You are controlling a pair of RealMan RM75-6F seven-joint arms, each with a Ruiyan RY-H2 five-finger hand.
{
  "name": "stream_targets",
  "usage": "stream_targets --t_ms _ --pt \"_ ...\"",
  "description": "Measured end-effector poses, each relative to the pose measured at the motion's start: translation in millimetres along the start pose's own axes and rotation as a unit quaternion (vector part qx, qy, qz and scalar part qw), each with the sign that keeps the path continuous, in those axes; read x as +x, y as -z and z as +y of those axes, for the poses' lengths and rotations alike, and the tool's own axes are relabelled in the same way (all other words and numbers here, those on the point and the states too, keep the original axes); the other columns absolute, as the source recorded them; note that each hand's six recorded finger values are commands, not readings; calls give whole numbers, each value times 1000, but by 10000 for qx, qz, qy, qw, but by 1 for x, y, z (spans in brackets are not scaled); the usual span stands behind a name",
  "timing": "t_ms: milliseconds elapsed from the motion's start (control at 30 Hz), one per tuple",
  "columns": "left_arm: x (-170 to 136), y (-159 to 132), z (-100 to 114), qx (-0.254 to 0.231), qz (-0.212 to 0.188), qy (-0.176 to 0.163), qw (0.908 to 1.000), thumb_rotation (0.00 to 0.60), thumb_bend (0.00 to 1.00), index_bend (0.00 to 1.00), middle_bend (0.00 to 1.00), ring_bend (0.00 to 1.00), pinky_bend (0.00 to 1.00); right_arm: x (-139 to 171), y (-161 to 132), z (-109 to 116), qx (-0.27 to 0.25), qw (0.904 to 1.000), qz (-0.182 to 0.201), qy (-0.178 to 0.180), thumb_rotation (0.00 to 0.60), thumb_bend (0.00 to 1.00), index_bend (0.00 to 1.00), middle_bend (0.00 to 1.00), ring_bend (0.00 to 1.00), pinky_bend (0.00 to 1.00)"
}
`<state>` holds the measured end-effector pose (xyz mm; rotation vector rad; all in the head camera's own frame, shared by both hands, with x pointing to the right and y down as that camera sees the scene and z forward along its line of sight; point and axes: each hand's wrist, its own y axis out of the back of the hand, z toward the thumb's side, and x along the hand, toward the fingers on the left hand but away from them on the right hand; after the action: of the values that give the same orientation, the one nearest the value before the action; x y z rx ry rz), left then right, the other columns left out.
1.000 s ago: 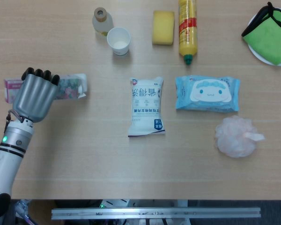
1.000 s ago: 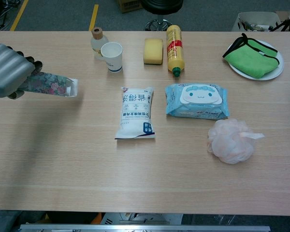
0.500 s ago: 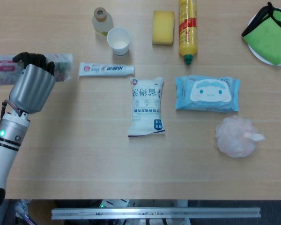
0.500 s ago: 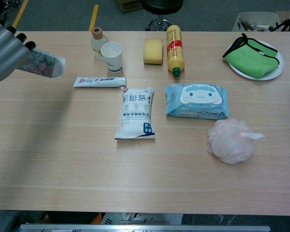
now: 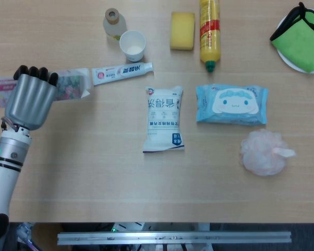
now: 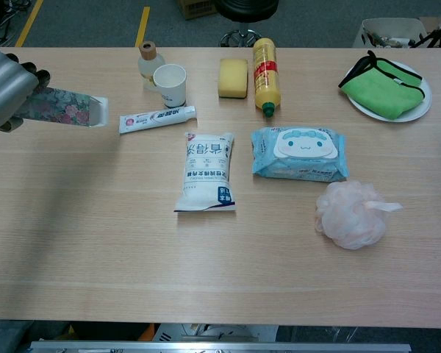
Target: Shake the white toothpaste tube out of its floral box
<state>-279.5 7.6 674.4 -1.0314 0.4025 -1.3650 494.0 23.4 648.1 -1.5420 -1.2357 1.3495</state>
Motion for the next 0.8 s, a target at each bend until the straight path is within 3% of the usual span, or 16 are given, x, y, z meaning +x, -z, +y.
stream_targets --t_ms 133,233,333,467,600,800 --pt "-3 2 -2 -1115 -5 216 9935 600 216 612 599 536 619 0 -1 -1 10 10000 6 -11 600 53 307 286 142 371" --pt "-4 6 -5 -1953 4 341 9802 600 216 602 574 519 619 0 -2 -1 15 10000 13 -21 600 53 306 286 142 371" --pt "-6 10 -7 -2723 25 418 9613 600 215 567 522 487 590 -1 -3 -2 18 10000 13 -27 600 54 307 285 142 371" --pt "-9 17 -12 -3658 57 483 9294 600 215 510 414 410 513 -1 -4 -2 16 10000 15 -34 600 53 307 285 142 371" --pt "-13 28 -20 -4079 96 527 9115 600 214 472 307 309 413 -1 -4 -2 4 10000 13 -29 600 54 307 285 142 371" --pt "-18 37 -32 -4092 120 682 9098 600 212 376 164 172 276 -2 -7 -2 8 10000 33 -42 600 53 307 285 142 371"
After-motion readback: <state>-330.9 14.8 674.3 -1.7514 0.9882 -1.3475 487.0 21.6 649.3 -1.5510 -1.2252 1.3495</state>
